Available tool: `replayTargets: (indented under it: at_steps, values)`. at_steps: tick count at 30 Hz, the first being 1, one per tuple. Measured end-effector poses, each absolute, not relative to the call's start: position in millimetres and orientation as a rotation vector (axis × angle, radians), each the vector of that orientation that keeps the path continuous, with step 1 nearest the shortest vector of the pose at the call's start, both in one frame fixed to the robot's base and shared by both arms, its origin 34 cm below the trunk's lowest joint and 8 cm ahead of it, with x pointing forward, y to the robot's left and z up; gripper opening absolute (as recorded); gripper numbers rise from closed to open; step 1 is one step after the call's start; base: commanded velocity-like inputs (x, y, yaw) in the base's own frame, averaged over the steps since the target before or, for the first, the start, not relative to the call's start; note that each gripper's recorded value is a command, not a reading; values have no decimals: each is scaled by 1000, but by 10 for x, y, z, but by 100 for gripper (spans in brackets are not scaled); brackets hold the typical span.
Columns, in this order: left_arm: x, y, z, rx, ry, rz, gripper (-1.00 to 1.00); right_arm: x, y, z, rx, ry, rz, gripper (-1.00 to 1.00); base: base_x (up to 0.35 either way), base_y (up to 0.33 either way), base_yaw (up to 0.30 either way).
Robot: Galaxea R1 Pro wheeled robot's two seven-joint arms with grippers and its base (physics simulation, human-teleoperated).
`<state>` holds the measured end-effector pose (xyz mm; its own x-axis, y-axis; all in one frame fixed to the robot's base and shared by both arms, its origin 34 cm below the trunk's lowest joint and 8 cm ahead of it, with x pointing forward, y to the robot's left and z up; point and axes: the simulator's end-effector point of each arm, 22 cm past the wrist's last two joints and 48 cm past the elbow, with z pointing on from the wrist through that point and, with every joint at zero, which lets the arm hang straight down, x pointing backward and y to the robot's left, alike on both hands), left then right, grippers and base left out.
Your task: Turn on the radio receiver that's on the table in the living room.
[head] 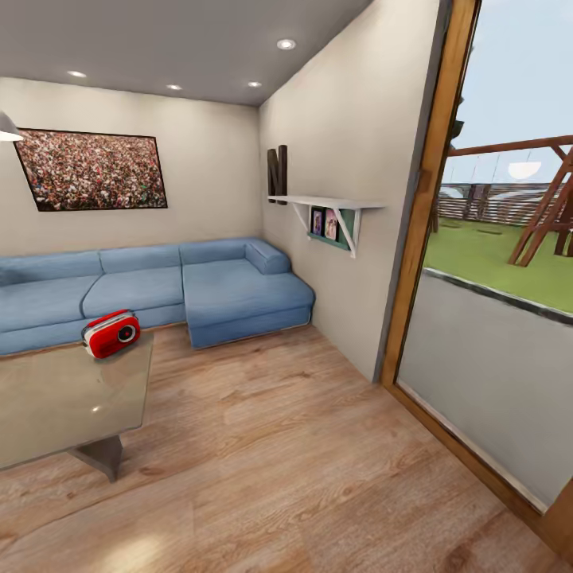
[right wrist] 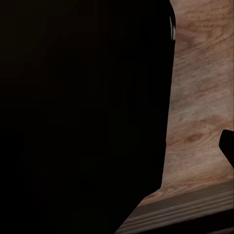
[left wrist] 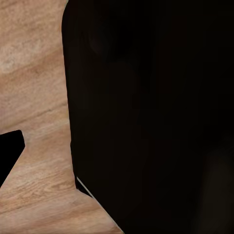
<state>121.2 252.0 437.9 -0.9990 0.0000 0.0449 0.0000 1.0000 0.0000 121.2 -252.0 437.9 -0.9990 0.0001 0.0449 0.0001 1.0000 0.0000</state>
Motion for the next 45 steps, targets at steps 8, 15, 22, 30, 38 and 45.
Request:
replayTargets:
  at_steps: [8,15,22,30,38,45]
  values:
    - [1302,2491,4376,17,-3115,2,100,1177,-2552,4381,23,-3093,-1,100,0,0,0]
    - [1463,2480,4375,22,-3149,4,100,1188,-2562,4381,16,-3102,9,100,0,0,0]
    - [1467,2481,4375,22,-3150,4,100,1186,-2558,4381,21,-3102,4,100,0,0,127]
    - [1467,2481,4375,22,-3150,4,100,1188,-2561,4381,23,-3102,4,100,0,0,272]
    - [1468,2481,4375,22,-3150,4,100,1186,-2561,4381,25,-3102,4,100,0,0,278]
    - [1474,2481,4375,20,-3152,4,100,1186,-2561,4381,26,-3102,4,100,0,0,278]
